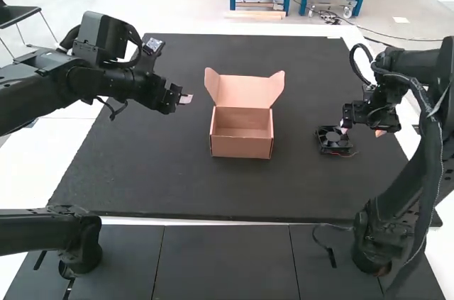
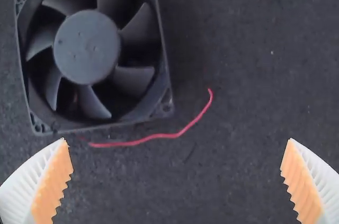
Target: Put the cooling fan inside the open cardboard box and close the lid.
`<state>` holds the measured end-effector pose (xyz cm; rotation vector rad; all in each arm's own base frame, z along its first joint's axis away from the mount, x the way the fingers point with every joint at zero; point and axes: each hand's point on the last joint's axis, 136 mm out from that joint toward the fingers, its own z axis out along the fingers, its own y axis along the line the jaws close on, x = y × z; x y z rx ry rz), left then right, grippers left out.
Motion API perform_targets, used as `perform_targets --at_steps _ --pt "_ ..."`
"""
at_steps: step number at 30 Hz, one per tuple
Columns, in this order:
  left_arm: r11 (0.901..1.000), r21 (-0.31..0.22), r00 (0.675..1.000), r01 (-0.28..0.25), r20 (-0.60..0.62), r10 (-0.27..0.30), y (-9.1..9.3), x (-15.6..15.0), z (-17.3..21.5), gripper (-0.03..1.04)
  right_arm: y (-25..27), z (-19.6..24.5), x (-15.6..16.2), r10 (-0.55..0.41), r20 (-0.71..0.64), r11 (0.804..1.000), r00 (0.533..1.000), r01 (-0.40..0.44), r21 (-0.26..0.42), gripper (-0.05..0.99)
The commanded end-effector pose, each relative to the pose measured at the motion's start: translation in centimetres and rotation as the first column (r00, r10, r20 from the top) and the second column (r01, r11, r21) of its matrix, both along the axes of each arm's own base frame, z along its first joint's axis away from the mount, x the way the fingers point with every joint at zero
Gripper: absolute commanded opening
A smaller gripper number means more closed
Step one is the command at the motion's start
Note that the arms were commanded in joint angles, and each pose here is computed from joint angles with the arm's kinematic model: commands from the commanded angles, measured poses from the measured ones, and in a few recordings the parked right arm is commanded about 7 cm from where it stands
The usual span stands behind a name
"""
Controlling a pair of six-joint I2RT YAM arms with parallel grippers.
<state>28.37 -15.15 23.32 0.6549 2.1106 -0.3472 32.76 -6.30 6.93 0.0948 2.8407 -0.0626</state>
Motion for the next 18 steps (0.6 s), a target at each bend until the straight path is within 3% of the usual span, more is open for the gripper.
perform_targets --at_steps 1,13,18 --pt "0.9999 -0.009 0.999 -0.007 0.036 0.007 0.3 0.0 1.4 0.97 -0.9 1.2 2.2 -0.013 0.05 1.0 0.999 0.013 -0.002 0.9" --pt "0.9999 -0.007 1.0 0.013 0.022 -0.013 0.0 -0.3 1.1 0.97 -3.9 -0.1 4.3 -0.071 0.018 0.997 0.997 0.071 -0.031 0.9" --pt "0.9999 -0.006 1.0 0.01 0.02 -0.01 0.1 -0.3 1.1 0.97 -4.2 -1.3 4.5 -0.057 -0.015 0.998 0.998 0.057 -0.038 0.9"
